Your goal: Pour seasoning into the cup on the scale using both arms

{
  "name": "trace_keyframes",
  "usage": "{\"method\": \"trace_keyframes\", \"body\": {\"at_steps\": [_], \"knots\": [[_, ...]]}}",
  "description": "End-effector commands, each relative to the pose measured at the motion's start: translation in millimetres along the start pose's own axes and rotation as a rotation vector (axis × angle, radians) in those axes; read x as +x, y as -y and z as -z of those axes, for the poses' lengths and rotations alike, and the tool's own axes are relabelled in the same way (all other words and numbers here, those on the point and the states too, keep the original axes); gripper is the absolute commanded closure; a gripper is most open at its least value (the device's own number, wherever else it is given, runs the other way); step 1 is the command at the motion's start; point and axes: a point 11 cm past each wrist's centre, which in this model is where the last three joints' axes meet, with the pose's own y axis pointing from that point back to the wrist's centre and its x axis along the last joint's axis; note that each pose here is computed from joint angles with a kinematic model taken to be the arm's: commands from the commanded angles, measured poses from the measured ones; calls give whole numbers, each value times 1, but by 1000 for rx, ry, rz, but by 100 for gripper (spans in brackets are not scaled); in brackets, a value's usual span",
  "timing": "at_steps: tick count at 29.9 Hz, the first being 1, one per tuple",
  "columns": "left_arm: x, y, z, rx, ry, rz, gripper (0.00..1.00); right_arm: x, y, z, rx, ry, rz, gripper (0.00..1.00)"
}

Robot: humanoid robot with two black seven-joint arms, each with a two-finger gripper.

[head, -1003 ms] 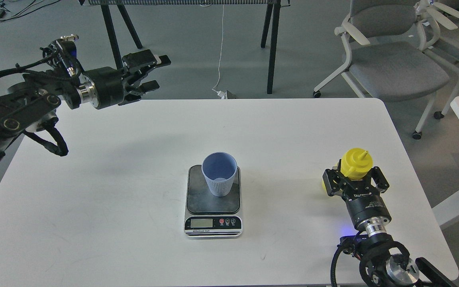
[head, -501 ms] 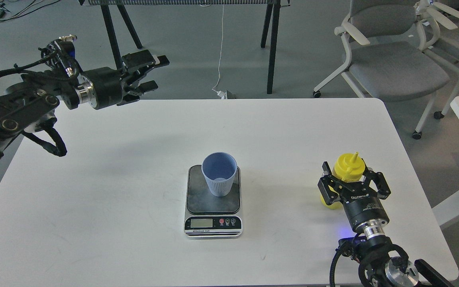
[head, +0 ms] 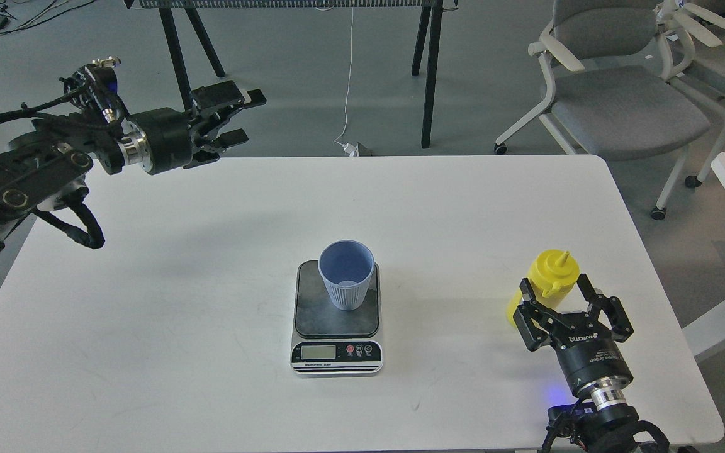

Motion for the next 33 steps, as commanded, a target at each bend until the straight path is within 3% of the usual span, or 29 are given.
{"method": "trace_keyframes", "body": {"at_steps": [1,18,22,27,33], "knots": [[-1,0,2,3,-3,1,1,0,-8,3,-1,-6,-9,5],[-2,0,2,2,-6,2,1,-29,-99,-3,-100,-36,-66,5],[-1,-2,3,5,-5,-2,1,-27,-121,18,-71,-93,-121,5],[3,-3,-1,-11,-12,-17,1,-55,-105,60,-30,-218,-57,5],[9,-12,5,-25,-45,-58,1,-135,-32,89,-62,-397,191,5]]}}
